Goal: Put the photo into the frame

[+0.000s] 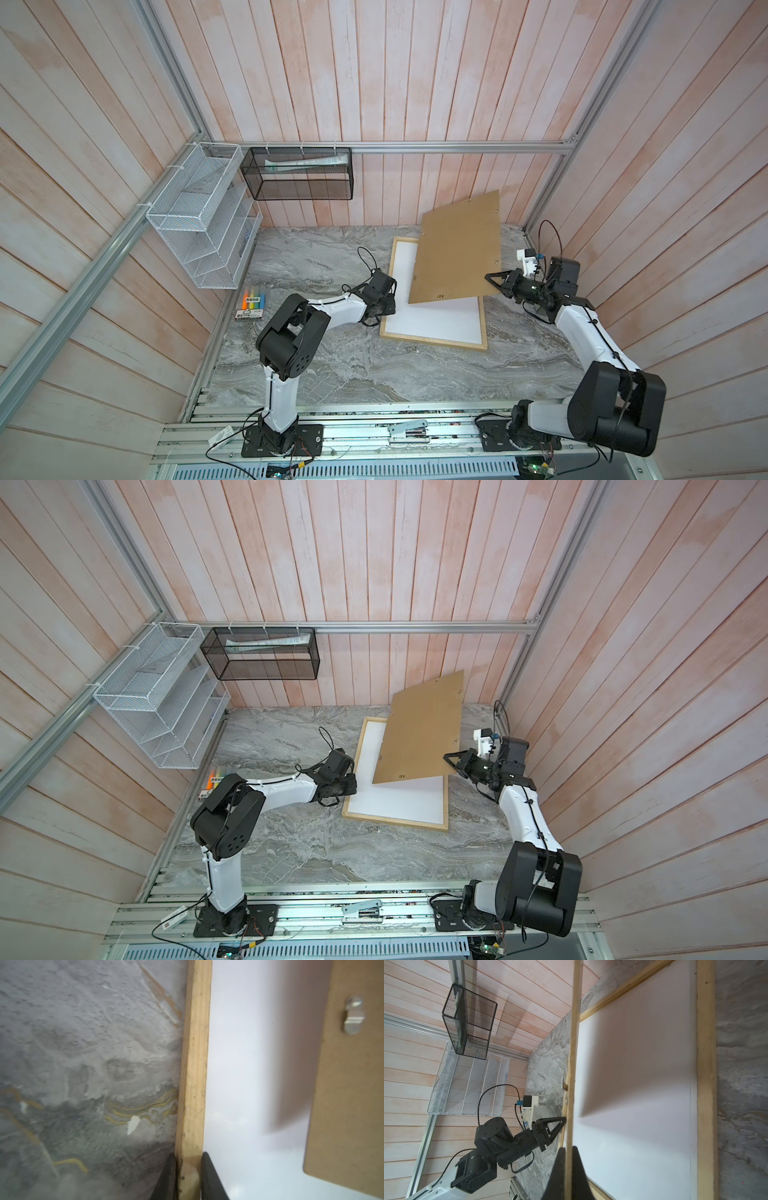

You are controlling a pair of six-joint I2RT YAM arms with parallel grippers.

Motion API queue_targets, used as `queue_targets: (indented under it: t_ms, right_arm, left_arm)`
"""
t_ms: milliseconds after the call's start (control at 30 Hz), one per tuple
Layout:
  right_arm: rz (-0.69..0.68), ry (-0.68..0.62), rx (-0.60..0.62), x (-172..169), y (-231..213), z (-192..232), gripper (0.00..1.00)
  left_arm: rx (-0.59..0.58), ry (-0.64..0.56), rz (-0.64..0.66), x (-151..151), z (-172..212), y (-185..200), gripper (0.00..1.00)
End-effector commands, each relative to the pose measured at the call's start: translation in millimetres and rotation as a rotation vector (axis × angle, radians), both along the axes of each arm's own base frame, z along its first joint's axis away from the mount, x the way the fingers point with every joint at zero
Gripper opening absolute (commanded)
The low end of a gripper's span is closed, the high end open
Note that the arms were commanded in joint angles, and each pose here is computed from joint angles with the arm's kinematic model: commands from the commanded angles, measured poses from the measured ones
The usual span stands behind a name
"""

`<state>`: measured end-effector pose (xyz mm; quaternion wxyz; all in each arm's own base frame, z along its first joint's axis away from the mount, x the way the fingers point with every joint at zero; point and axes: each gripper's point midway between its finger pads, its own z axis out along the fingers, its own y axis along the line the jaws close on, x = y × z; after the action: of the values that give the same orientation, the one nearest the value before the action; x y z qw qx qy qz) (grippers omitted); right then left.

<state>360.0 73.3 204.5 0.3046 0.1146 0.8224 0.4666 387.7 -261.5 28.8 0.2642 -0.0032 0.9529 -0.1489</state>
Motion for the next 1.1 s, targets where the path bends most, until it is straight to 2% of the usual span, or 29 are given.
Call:
queue_targets:
  t_ms: [0, 267, 467, 700, 1067]
  right_arm:
    - [0.095, -0.131, 0.009, 2.2, 27.6, 23.0, 0.00]
    - [0.212, -0.104, 0.043, -7.8, 82.4, 1.3, 0.00]
    - [0.281, -0.061, 0.064, -18.6, 110.2, -15.3, 0.00]
    - [0.322, -0.024, 0.085, -32.1, 127.7, -28.4, 0.00]
    - [0.329, 0.002, 0.077, -45.5, 128.5, -30.3, 0.00]
  left_arm:
    - [0.069, 0.077, 0.106, -21.3, -17.8, 44.0, 0.17]
    - [0.070, 0.096, 0.131, -60.7, -13.8, 77.4, 0.18]
    - [0.082, 0.082, 0.114, -60.9, 1.7, 86.5, 0.39]
    - [0.074, 0.031, 0.127, -60.2, 31.5, 97.5, 0.41]
    - [0.079, 0.041, 0.182, -66.8, 31.8, 131.6, 0.41]
